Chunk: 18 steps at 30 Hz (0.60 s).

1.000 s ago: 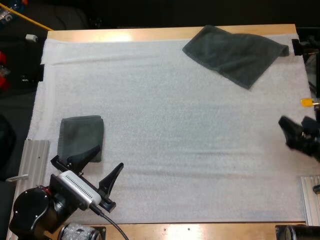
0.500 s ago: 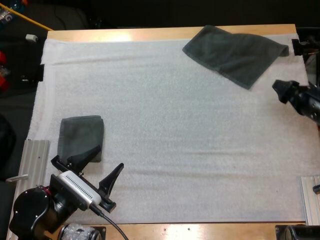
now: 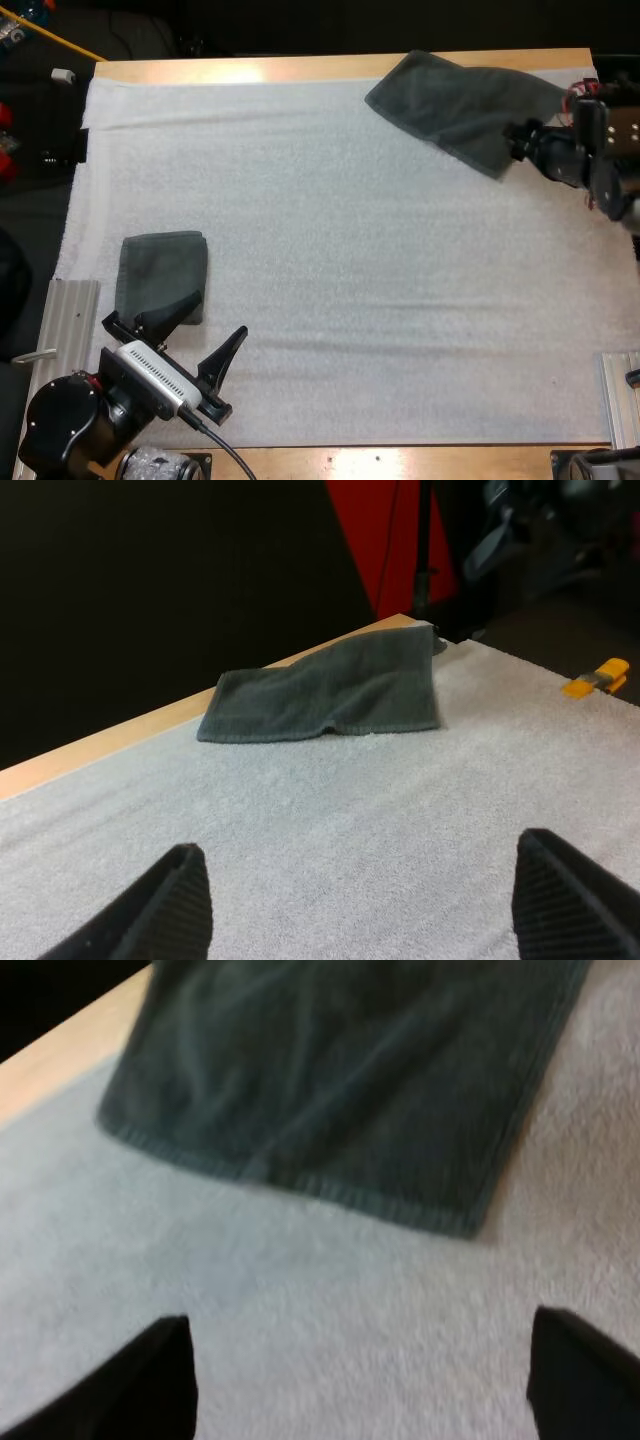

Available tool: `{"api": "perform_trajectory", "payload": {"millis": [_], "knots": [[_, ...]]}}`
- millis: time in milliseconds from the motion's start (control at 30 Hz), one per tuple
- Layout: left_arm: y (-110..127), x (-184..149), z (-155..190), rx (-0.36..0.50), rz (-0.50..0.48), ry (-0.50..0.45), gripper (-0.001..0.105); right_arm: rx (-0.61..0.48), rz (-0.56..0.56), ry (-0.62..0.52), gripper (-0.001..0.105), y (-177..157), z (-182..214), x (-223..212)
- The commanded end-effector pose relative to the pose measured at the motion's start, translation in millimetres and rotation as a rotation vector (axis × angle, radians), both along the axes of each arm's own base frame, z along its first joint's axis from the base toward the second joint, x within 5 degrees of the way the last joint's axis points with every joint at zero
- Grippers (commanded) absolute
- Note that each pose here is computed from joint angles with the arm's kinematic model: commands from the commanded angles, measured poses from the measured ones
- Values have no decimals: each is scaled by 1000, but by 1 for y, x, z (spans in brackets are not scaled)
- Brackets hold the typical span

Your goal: Pick towel from pile, fold and stack

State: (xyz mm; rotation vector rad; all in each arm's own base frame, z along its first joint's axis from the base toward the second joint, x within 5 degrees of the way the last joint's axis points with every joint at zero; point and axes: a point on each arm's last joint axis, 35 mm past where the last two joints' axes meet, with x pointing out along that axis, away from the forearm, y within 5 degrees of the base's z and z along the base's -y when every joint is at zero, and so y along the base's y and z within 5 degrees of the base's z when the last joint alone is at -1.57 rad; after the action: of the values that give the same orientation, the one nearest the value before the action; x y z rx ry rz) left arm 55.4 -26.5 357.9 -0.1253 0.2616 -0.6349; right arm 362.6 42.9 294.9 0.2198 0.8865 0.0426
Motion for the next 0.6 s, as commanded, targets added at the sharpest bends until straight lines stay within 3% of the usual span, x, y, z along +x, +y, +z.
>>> {"api": "perform_trajectory", "payload": {"millis": [0,200,367,567], "knots": [[0,-1,4,-14,-11,-17,61,-1,-15,5,67,0,-2,6],[0,-1,4,-14,-11,-17,61,24,-57,107,67,4,-50,32],[0,-1,4,-33,-7,-2,61,156,-106,150,67,9,-93,54],[0,-1,4,-48,-3,10,61,243,-216,188,67,11,-132,68]]}}
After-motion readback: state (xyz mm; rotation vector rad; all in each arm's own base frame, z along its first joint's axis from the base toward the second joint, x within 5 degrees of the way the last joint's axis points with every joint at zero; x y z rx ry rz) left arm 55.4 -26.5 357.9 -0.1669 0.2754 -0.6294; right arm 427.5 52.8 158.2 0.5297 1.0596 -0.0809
